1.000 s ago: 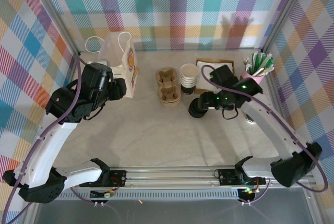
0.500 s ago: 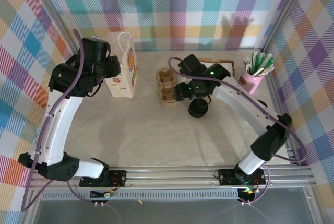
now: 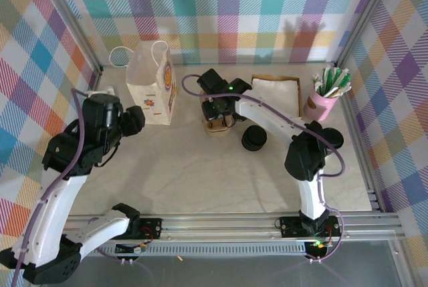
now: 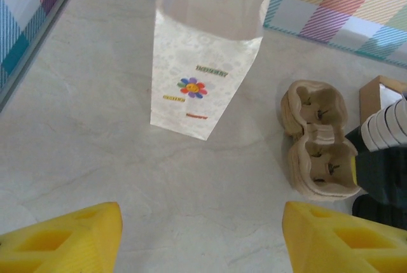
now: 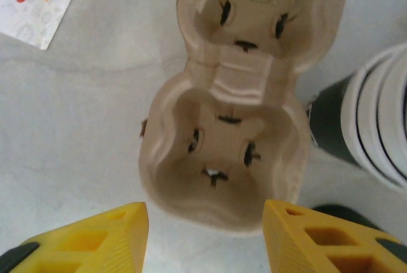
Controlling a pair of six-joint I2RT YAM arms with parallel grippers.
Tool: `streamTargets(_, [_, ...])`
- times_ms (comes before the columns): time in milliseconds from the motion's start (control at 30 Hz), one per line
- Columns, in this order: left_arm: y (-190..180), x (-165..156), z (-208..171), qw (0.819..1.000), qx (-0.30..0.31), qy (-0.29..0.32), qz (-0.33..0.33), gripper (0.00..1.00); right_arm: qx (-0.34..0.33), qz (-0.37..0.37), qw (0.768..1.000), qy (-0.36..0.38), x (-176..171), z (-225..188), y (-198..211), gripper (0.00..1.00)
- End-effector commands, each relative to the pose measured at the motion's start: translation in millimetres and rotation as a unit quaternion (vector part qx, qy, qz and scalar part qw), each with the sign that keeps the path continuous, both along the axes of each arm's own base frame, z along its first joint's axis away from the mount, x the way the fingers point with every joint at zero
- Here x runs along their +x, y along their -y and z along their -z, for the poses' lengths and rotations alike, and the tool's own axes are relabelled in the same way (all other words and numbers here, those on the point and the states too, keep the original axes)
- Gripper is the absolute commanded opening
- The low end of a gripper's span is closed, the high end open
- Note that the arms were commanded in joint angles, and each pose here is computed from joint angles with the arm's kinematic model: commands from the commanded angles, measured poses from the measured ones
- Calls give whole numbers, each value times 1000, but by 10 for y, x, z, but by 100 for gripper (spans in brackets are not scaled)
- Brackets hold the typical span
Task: Pack the takeout coffee
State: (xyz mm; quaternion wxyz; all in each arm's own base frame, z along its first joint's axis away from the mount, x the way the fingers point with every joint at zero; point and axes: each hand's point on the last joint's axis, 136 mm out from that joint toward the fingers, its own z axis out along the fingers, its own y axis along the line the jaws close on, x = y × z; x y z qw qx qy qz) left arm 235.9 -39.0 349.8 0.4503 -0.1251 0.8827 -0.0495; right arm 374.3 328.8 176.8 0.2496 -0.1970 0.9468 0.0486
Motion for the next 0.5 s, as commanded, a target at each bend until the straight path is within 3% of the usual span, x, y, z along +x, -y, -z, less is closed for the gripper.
streamTargets(0, [-85,-89,151,1000,2,-19,-18,67,-4,-4,999,34,212,-37,-113,49])
streamTargets(467, [-65,-164,276,999,7,-35,0,68,-40,23,998,30,661,410,-228,48])
